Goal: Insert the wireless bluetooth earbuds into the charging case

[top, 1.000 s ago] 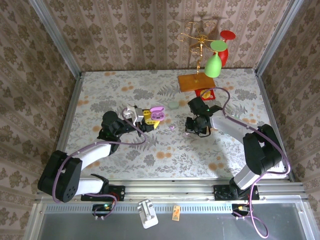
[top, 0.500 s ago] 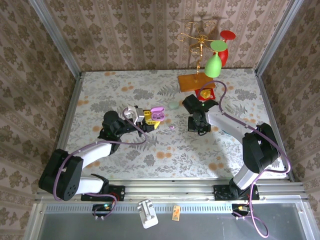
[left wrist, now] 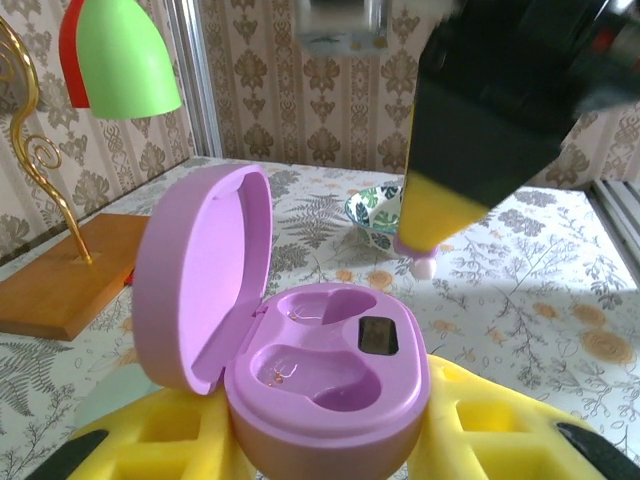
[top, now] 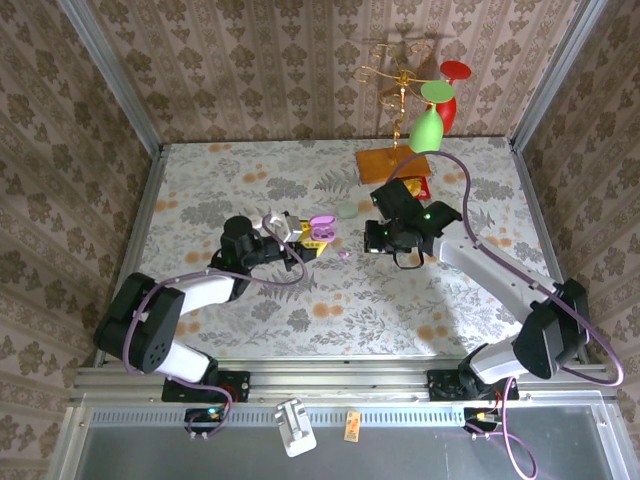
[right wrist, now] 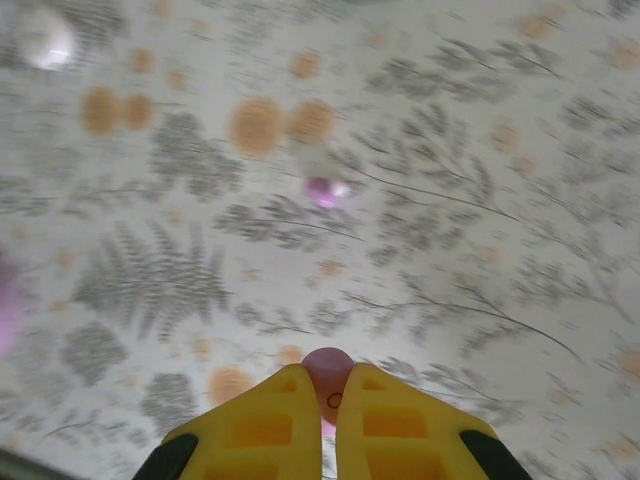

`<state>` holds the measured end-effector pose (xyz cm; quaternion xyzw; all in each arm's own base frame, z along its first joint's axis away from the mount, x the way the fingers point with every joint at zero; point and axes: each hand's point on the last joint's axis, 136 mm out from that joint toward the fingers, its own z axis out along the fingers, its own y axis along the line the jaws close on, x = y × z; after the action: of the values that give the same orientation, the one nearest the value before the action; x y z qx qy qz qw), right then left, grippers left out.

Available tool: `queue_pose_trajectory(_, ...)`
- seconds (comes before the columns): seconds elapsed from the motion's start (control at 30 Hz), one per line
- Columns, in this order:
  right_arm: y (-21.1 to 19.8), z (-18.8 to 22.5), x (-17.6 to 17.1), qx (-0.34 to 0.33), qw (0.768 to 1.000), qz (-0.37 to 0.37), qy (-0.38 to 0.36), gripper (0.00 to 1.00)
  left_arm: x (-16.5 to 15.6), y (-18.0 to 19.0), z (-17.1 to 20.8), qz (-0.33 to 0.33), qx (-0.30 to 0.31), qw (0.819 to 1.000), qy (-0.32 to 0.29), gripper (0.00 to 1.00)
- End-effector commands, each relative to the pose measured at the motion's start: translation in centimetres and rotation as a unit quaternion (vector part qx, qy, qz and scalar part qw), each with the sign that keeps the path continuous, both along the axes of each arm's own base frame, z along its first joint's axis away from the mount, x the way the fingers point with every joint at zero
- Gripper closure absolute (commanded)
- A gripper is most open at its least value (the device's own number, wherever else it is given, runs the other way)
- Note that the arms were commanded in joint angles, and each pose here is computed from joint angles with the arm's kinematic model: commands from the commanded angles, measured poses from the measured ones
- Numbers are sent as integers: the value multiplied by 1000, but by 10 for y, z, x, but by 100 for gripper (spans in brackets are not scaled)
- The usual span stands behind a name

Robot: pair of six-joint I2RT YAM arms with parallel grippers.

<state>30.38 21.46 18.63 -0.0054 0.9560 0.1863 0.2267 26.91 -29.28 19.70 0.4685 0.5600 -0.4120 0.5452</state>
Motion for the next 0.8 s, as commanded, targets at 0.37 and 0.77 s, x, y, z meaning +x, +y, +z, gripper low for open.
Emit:
queue_pose_trajectory(0.37,73,65,17,94,985,102,-105,92,2,-14,-6,3,42,998,-51,77)
queue_pose_trajectory(0.77,93,48,16,86,985,125,-85,92,0,-11,-1,8,38,998,-54,77)
